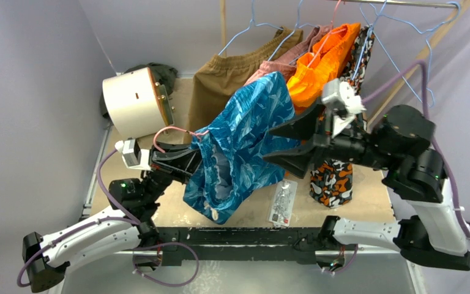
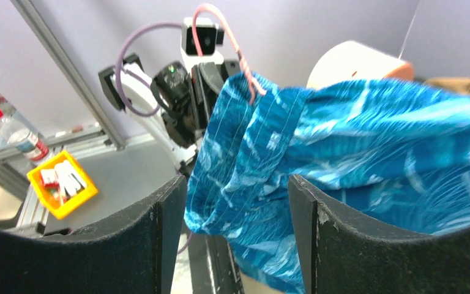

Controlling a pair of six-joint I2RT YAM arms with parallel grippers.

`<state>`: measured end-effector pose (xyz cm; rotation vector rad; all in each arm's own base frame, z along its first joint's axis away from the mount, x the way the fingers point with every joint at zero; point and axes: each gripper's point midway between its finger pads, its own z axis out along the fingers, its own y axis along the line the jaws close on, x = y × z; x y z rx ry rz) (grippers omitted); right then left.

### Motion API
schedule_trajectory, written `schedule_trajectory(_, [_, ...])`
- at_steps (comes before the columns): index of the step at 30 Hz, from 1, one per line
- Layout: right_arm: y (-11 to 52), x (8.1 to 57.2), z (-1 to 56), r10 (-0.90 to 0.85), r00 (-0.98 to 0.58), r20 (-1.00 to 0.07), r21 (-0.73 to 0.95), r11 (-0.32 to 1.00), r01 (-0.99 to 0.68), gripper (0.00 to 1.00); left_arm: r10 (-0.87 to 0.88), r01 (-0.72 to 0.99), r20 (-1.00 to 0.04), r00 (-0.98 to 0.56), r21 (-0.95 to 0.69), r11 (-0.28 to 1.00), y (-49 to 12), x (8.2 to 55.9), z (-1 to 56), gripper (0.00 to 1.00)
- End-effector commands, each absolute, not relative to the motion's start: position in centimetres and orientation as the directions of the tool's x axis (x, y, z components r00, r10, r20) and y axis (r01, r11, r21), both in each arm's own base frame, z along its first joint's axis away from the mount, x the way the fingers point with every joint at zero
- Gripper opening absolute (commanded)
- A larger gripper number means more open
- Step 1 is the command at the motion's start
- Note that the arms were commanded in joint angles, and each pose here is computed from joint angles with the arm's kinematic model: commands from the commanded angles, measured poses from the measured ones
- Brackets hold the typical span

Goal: Place the shorts on the hanger
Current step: Hang the shorts on the hanger.

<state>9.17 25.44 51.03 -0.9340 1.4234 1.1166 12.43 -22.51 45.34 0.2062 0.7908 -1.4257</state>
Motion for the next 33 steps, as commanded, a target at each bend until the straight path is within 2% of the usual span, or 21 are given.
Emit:
schedule_trajectory(1, [24.8,9.7,55.9,0.165,-0.017,-0.986,0.064,0.286,-0.956,0.64,-0.81,0.968,-0.581,-0.077,-0.238,0.078,-21.7,9.4,47.5,0.0])
schedule_trajectory(8, [28.2,10.4,56.2,0.147,0.02,-0.989,0.013,0.217,-0.976,0.65,-0.759,0.974,-0.64,-0.114,-0.223,0.042,-22.4,8.4,46.6,0.0])
schedule_trajectory(16, [33.0,9.0,53.8,0.059,-0.046,-0.997,0.045,-0.013,-0.999,0.65,-0.724,0.977,-0.673,-0.152,-0.214,-0.006,-23.2,7.6,46.0,0.0])
schedule_trajectory(23, [34.0,8.9,52.0,0.012,-0.071,-0.997,0.07,-0.049,-0.996,0.64,-0.692,0.979,-0.701,-0.173,-0.202,-0.039,-24.1,7.1,45.7,0.0])
schedule_trajectory(33, [34.6,8.6,49.8,-0.065,-0.07,-0.995,0.076,-0.093,-0.993,0.57,-0.67,0.978,-0.718,-0.188,-0.198,-0.062,-24.8,7.0,45.9,0.0])
